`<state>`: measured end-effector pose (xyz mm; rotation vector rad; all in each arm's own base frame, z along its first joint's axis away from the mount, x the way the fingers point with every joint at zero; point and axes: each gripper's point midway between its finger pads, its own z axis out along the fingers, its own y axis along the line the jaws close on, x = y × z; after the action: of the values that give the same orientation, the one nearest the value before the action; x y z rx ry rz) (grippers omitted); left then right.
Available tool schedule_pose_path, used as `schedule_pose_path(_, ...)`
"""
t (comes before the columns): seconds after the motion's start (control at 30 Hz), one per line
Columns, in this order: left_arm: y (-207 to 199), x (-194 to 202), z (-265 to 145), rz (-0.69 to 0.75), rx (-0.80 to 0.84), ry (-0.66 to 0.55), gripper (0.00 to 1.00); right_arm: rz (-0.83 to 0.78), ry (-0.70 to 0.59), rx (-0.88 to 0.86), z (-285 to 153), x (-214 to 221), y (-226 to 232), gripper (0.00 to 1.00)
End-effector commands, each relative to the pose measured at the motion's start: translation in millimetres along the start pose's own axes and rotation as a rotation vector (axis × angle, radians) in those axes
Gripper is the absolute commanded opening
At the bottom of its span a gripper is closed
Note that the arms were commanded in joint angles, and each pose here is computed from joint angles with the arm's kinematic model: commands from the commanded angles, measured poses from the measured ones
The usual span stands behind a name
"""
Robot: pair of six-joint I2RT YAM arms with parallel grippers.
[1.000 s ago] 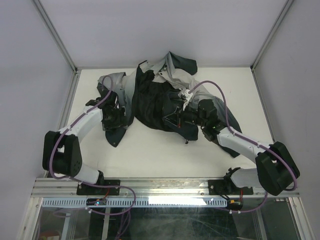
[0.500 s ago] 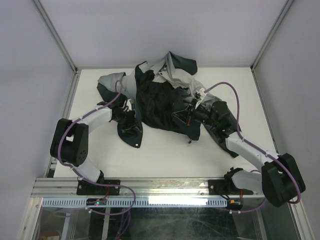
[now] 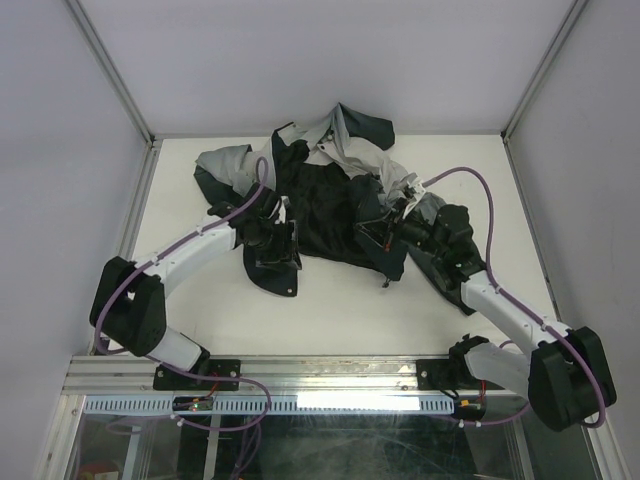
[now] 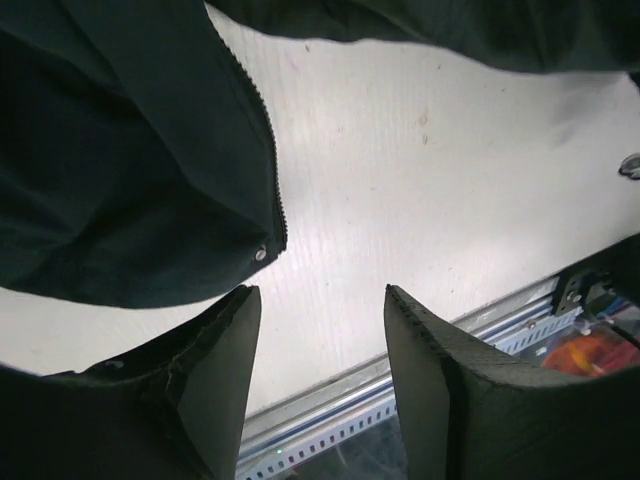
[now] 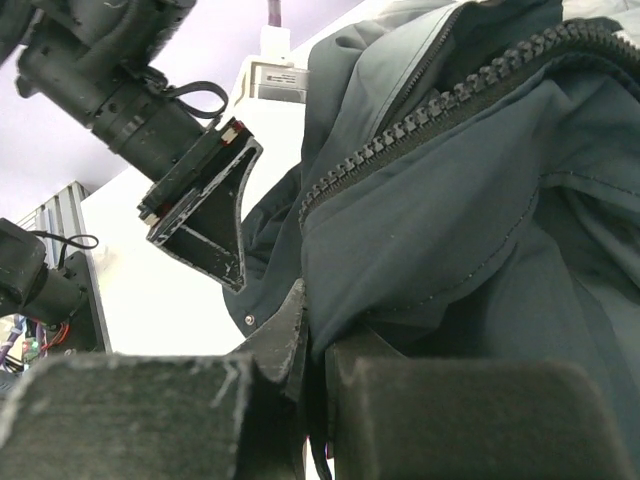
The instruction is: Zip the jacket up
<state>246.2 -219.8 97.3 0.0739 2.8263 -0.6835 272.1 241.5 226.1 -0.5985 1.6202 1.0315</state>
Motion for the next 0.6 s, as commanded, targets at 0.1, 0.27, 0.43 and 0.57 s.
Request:
schedule_pose_path(0.1,6.1,11.2,5.6,0.031,-0.159,-0.016,0.5,-0.022,-0.014,-0.026,-4.1,-3.0,6.2,0.0)
schedule_pose_path(0.27,17.5,5.7,21.5,0.043,-0.224,-0.007,0.47,-0.021,-0.01,-0.024,-5.2,1.2,5.6,0.0)
schedule_pose_path(0.43,29.3,1.0,34.3,0.055,-0.279,-0.005,0.47,-0.025,-0.014,-0.025,-6.3,1.5,6.2,0.0)
schedule_pose_path(0.57,32.5,3.3,49.2,0.055,-0.275,0.018,0.46,-0.021,-0.011,-0.02,-6.5,3.2,5.1,0.0)
